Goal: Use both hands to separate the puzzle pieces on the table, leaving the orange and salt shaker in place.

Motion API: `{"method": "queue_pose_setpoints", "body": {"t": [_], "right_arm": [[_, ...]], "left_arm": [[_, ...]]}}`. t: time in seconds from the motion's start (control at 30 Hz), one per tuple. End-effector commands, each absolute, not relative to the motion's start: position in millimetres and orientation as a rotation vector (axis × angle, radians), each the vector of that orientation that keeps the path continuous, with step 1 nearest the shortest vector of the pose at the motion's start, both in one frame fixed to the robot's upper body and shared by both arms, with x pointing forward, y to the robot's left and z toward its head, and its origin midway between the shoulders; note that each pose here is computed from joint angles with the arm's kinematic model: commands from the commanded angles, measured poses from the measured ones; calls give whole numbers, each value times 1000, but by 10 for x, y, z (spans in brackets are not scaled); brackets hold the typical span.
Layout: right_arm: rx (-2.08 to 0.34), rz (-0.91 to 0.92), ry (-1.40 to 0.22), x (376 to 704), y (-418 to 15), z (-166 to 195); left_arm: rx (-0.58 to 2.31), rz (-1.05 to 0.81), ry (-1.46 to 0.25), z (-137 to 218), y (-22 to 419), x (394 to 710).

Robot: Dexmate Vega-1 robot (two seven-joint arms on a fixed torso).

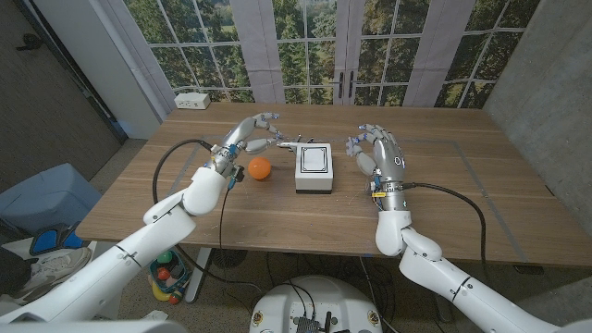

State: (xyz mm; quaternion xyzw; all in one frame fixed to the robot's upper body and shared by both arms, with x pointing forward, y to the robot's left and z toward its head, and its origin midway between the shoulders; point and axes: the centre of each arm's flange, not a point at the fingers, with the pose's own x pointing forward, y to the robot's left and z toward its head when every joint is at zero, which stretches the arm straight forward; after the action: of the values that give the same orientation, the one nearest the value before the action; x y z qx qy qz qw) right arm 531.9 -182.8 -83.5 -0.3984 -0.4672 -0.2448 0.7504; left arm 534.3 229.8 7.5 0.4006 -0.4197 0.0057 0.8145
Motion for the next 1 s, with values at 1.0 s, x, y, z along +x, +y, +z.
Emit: {"method": "queue_pose_setpoints", "body": {"t": [1.0], "right_arm": [[-969,-577,-906,5449,-2045,-1030]], "left_arm": [[1254,78,-769,35,2034,5389]]}}
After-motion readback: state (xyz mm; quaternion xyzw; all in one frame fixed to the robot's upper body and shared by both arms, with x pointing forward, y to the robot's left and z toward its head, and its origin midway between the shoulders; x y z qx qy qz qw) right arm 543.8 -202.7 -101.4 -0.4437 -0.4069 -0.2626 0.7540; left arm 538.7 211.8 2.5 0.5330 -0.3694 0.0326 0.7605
